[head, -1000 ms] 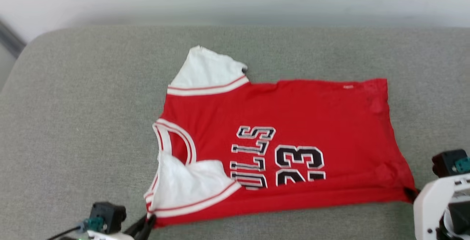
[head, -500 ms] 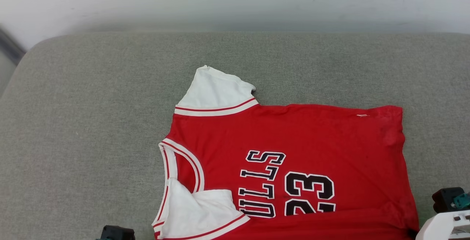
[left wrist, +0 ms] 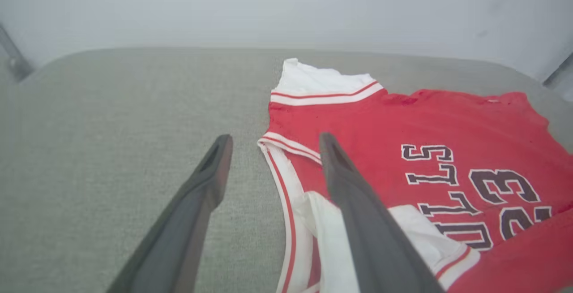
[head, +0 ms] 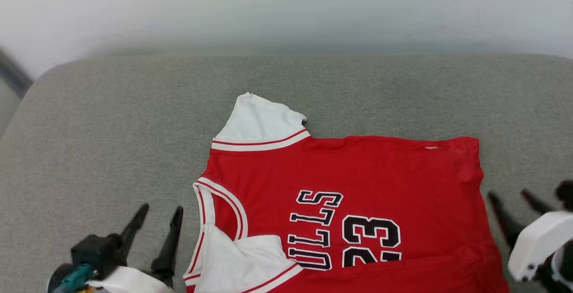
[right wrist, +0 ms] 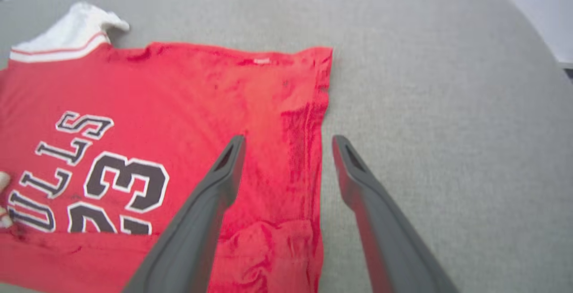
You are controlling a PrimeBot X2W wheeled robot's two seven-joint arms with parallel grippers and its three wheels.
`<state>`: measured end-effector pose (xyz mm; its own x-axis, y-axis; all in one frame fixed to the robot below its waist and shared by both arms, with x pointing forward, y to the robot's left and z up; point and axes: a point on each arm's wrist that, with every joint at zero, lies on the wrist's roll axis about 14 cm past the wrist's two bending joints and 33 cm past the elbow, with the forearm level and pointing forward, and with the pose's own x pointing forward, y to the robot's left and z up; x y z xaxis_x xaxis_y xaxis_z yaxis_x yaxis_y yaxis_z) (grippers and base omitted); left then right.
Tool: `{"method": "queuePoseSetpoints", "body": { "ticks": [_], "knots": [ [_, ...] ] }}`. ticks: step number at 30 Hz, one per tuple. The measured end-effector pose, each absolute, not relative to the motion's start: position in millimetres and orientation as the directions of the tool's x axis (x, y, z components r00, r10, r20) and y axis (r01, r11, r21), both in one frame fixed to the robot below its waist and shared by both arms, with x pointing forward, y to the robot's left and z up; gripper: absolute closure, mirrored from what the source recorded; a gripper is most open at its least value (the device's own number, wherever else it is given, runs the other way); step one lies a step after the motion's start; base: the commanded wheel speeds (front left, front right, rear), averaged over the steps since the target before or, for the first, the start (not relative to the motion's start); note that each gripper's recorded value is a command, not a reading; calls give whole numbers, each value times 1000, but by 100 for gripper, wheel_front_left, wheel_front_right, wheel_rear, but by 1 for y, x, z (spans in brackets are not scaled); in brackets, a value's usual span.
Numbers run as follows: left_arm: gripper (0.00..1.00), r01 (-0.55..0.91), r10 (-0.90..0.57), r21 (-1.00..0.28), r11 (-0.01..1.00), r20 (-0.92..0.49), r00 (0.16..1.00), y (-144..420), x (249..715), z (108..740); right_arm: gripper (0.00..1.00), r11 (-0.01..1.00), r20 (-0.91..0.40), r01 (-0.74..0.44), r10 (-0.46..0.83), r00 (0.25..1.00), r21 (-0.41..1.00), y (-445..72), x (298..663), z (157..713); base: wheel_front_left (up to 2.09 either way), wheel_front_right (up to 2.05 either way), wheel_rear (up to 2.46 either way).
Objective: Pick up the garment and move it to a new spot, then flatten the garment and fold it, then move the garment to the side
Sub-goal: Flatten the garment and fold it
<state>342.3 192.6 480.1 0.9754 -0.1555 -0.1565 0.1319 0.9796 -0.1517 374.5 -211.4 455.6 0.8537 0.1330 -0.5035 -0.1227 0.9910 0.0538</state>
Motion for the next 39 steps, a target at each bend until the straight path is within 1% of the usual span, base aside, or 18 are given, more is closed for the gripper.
{"method": "queuePoseSetpoints", "body": {
  "ticks": [2, 4, 7, 11, 16, 19, 23, 27, 30, 34, 37, 39],
  "knots": [
    [0, 115, -122, -136, 984, -40, 992, 197, 351, 503, 0, 995, -378, -73, 93, 921, 66, -221, 388, 483, 0, 0, 0],
    [0, 90, -86, -125, 988, 37, 996, 201, 357, 520, 0, 995, -284, -70, 88, 955, 75, -218, 395, 501, 0, 0, 0],
    [0, 58, -44, -130, 990, 109, 993, 203, 361, 537, 0, 992, -152, -83, 97, 984, 95, -209, 398, 525, 0, 0, 0],
    [0, 40, -14, -126, 991, 200, 980, 203, 364, 561, 0, 991, -2, -90, 90, 996, 100, -206, 400, 549, 0, 0, 0],
    [0, 57, -35, -107, 993, 195, 980, 199, 371, 555, 0, 991, 91, -97, 89, 992, 95, -199, 401, 559, 0, 0, 0],
    [0, 95, -68, -124, 988, 205, 976, 193, 385, 556, 0, 990, 115, -104, 93, 989, 91, -195, 402, 559, 0, 0, 0],
    [0, 171, -148, -96, 981, 205, 967, 183, 413, 558, 0, 991, 125, -92, 79, 989, 102, -194, 406, 556, 0, 0, 0],
    [0, 262, -252, -57, 963, 140, 958, 171, 454, 556, 0, 991, 116, -77, 63, 991, 114, -195, 414, 547, 0, 0, 0],
    [0, 320, -319, -8, 947, 47, 947, 163, 487, 549, 0, 993, 88, -53, 43, 995, 109, -201, 419, 534, 0, 0, 0],
    [0, 387, -387, -21, 922, -124, 914, 150, 528, 528, 0, 993, 64, -22, 15, 998, 117, -208, 425, 520, 0, 0, 0],
    [0, 416, -400, 4, 909, -271, 876, 149, 556, 512, 0, 993, 44, -5, 0, 999, 116, -212, 428, 508, 0, 0, 0],
    [0, 423, -398, -18, 906, -379, 836, 149, 570, 497, 0, 994, 20, 7, -10, 1000, 112, -215, 428, 499, 0, 0, 0]
  ]
}}
